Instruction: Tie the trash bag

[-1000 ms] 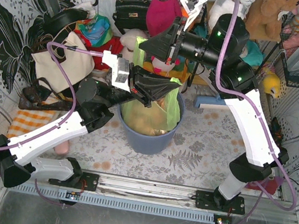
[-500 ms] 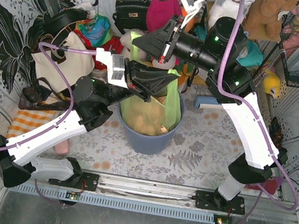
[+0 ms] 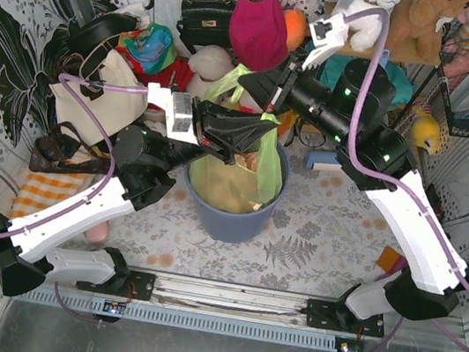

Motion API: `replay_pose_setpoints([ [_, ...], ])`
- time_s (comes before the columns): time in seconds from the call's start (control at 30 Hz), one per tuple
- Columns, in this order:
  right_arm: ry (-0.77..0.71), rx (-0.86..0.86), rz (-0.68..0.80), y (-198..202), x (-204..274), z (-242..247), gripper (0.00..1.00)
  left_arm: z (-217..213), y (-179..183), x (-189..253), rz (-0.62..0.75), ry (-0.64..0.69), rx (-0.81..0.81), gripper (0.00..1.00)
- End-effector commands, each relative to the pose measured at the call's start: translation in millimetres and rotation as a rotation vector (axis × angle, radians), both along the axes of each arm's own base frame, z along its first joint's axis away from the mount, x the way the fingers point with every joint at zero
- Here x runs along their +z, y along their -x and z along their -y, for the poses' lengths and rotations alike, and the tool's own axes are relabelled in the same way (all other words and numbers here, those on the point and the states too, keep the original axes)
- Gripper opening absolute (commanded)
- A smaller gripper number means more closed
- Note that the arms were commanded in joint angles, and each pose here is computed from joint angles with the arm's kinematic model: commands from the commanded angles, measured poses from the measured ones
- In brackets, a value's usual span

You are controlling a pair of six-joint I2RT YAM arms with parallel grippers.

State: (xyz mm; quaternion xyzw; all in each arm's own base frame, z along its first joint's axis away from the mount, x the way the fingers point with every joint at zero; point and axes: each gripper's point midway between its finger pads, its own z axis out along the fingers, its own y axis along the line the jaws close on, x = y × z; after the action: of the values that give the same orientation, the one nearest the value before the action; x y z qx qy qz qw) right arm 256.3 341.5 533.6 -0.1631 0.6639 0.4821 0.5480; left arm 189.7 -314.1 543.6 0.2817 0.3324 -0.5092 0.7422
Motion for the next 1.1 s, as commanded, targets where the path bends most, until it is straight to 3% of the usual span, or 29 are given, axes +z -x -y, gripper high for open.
replay_pose_setpoints([
  [0.0,-0.107,-0.091,0.03,10,27,32,0.0,-22,-3,13,0.021,0.076,0.08,0.0],
  [0.43,-0.201,-0.18,-0.021,17,-3,62,0.0,-37,-4,7,-0.018,0.095,0.127,0.0],
  [0.77,-0.278,0.009,0.098,53,-1,54,0.0,-44,-11,4,-0.04,0.104,0.174,0.0],
  [1.07,-0.244,0.144,0.118,79,-14,48,0.0,-49,-17,1,-0.059,0.103,0.212,0.0],
])
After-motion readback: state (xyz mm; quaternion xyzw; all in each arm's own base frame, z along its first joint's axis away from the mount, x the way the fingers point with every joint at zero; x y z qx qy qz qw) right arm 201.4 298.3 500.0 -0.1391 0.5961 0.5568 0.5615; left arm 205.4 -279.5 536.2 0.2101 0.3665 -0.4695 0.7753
